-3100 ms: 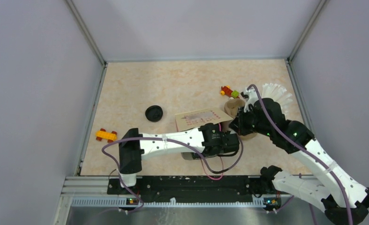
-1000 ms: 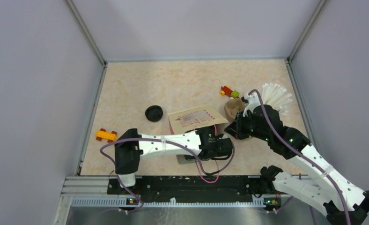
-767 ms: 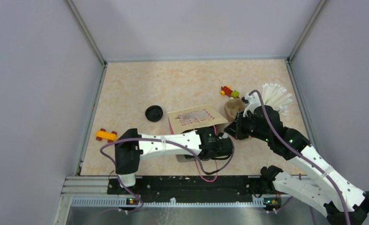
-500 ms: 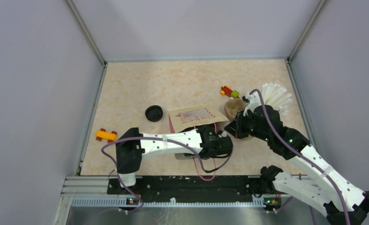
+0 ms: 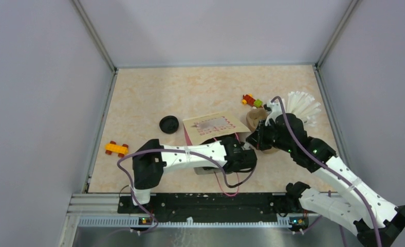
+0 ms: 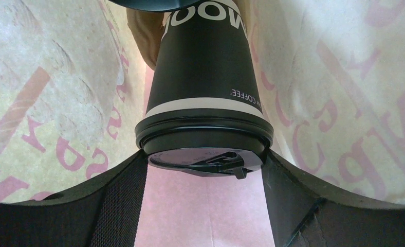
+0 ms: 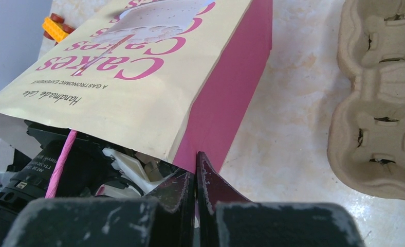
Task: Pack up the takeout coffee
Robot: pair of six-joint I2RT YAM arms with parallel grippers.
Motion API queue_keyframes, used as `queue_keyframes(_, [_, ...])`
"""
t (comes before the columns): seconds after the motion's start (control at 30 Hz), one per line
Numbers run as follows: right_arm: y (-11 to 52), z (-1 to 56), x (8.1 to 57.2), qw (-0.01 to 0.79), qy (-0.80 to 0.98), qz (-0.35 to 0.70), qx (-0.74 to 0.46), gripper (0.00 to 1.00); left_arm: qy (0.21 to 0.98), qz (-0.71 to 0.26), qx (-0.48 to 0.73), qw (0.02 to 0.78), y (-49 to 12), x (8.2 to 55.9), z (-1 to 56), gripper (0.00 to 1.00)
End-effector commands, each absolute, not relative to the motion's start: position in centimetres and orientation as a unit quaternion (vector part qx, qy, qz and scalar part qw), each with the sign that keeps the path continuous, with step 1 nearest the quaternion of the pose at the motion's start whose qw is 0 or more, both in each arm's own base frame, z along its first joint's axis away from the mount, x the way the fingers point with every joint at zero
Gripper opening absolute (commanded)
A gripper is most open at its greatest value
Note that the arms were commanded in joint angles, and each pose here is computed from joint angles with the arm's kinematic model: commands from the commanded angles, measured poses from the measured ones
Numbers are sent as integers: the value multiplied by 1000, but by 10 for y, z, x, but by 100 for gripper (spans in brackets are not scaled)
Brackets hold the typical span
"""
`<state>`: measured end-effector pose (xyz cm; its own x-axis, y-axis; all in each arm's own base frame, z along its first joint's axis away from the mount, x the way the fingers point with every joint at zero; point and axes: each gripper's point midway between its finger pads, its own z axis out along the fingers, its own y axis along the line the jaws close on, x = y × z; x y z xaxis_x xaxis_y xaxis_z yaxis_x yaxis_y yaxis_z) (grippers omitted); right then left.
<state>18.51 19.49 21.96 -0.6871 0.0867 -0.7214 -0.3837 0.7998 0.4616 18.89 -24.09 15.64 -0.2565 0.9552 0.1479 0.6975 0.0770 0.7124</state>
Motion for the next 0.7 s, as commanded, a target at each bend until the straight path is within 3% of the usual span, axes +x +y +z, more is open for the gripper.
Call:
queue_keyframes(0.0, [207, 238, 178, 384, 850, 343, -109, 0, 732, 346, 553, 197, -249, 200, 158, 56])
queue_keyframes(0.67, [210, 280, 235, 410, 873, 258, -61, 0, 782, 181, 514, 302, -279, 191, 243, 55])
